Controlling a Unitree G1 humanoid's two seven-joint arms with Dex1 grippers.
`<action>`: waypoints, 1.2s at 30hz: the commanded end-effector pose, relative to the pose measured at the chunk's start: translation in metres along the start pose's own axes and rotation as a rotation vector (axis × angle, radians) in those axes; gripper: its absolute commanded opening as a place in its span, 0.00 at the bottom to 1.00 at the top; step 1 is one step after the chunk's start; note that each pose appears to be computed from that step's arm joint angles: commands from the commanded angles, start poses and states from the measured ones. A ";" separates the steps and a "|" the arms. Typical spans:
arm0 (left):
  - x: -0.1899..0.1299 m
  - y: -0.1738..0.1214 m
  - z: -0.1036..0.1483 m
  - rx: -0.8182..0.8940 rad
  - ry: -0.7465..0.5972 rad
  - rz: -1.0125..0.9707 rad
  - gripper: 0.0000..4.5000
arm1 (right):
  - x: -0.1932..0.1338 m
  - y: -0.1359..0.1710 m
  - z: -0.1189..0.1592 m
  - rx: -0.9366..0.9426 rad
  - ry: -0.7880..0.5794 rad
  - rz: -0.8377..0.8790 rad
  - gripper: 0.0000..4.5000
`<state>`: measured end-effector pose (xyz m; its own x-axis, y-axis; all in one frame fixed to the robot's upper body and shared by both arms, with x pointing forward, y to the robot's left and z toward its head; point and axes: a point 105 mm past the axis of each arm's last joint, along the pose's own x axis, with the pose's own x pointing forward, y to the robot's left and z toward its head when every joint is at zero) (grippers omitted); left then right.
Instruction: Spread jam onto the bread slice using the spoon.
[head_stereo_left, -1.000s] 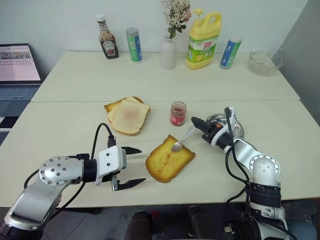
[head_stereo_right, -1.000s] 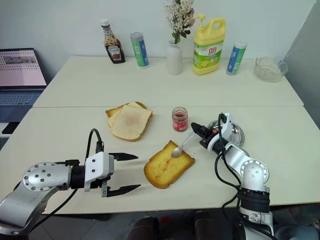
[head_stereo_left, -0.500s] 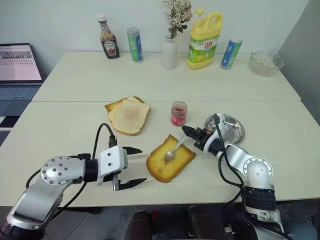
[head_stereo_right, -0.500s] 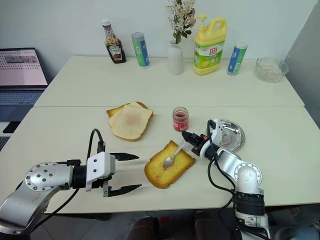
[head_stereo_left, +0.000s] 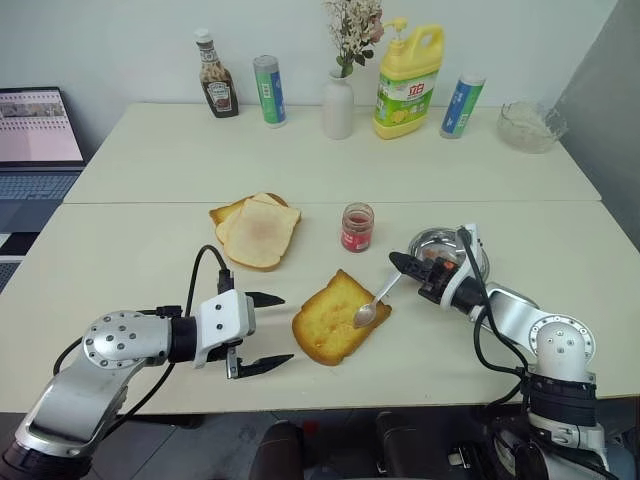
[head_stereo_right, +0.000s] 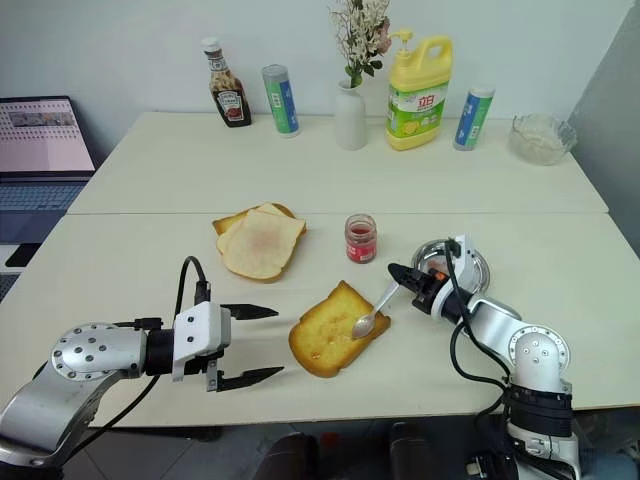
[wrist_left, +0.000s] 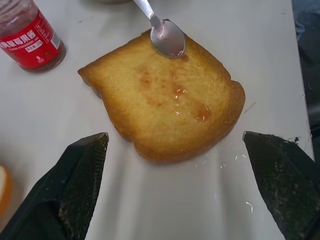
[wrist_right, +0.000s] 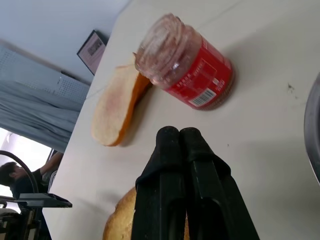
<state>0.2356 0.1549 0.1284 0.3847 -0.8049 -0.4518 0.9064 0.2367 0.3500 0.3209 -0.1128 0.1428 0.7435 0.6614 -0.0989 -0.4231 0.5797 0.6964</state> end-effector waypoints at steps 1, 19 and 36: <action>-0.002 0.003 0.016 0.007 -0.058 0.002 1.00 | -0.013 0.015 0.036 -0.070 -0.121 0.056 0.01; 0.044 0.016 0.087 0.015 -0.186 -0.051 1.00 | -0.075 -0.067 0.112 -0.111 -0.497 -0.245 0.01; 0.093 0.028 0.118 0.045 -0.232 -0.048 1.00 | -0.088 -0.123 0.106 -0.102 -0.488 -0.414 0.01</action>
<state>0.2768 0.0258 0.1874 0.2827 -0.9176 -0.2795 0.9208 0.1780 0.3471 0.3654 -0.2794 0.1307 0.9907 0.1341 -0.0215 -0.0919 0.7787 0.6207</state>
